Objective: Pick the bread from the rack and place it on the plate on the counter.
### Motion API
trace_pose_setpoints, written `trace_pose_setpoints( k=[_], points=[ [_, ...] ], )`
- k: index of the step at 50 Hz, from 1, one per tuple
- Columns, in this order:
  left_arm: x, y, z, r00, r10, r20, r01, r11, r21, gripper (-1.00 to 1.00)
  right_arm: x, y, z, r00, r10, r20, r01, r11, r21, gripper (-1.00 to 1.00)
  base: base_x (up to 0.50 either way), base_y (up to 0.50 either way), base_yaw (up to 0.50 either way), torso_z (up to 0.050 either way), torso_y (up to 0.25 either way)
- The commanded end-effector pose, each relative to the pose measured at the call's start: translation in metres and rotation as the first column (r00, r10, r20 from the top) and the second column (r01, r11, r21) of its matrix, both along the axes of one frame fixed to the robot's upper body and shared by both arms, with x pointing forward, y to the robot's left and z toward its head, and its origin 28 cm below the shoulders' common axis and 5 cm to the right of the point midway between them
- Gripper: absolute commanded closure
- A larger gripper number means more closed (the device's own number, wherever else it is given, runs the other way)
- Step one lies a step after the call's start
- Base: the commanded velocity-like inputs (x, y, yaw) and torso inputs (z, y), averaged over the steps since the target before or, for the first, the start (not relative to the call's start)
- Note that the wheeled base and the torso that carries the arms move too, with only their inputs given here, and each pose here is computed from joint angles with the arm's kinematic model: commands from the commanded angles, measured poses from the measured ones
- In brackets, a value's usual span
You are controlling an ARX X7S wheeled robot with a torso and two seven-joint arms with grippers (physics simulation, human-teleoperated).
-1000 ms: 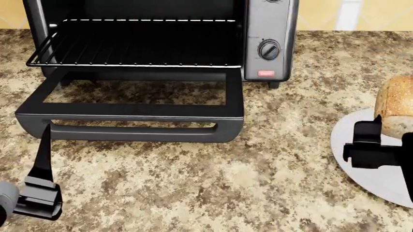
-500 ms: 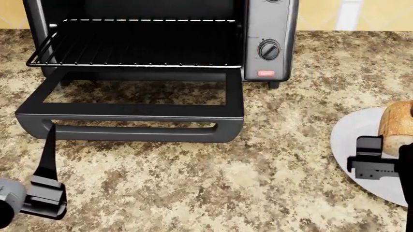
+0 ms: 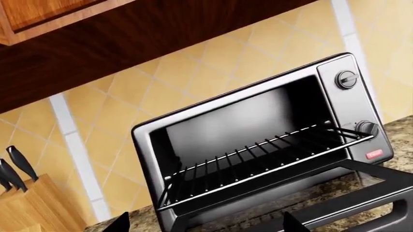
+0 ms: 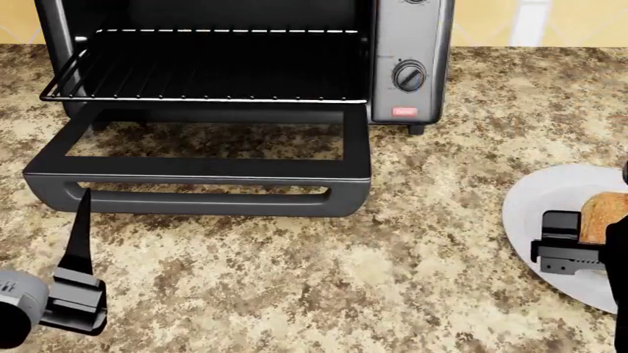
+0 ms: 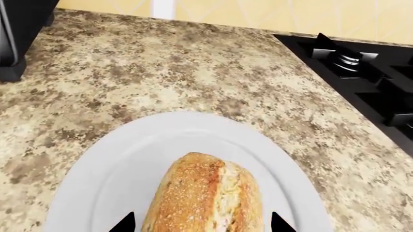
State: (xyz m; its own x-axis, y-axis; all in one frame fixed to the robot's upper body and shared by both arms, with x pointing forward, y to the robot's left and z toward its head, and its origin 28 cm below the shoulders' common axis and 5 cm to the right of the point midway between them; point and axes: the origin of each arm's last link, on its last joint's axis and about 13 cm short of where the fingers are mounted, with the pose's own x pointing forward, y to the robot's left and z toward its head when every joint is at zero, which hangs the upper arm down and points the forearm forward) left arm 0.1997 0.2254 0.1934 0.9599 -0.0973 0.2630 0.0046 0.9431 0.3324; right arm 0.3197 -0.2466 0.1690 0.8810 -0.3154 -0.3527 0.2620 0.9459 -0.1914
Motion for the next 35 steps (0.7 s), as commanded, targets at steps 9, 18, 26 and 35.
trace_pose_setpoints(
  k=[9, 18, 26, 35],
  points=[
    [-0.001, -0.002, -0.001, 1.000, -0.006, -0.006, 0.006, 1.000, 0.004, -1.00, -0.015, 0.007, 0.021, 0.995, 0.034, 0.090, -0.027, 0.997, -0.075, -1.00, 0.00, 0.00, 0.00, 0.000, 0.000],
    [-0.001, -0.001, -0.003, 1.000, -0.006, -0.011, 0.006, 1.000, 0.001, -1.00, -0.033, 0.024, 0.042, 0.975, 0.108, 0.196, -0.092, 0.991, -0.092, -1.00, 0.00, 0.00, 0.00, 0.000, 0.000],
    [-0.001, -0.001, -0.004, 1.000, -0.005, -0.012, 0.005, 1.000, 0.000, -1.00, -0.040, 0.029, 0.043, 0.968, 0.134, 0.214, -0.116, 0.989, -0.092, -1.00, 0.00, 0.00, 0.00, 0.000, 0.000],
    [-0.001, -0.001, -0.002, 1.000, -0.005, -0.008, 0.005, 1.000, -0.001, -1.00, -0.056, 0.039, 0.050, 0.948, 0.177, 0.266, -0.159, 0.983, -0.087, -1.00, 0.00, 0.00, 0.00, 0.000, 0.000]
  ],
)
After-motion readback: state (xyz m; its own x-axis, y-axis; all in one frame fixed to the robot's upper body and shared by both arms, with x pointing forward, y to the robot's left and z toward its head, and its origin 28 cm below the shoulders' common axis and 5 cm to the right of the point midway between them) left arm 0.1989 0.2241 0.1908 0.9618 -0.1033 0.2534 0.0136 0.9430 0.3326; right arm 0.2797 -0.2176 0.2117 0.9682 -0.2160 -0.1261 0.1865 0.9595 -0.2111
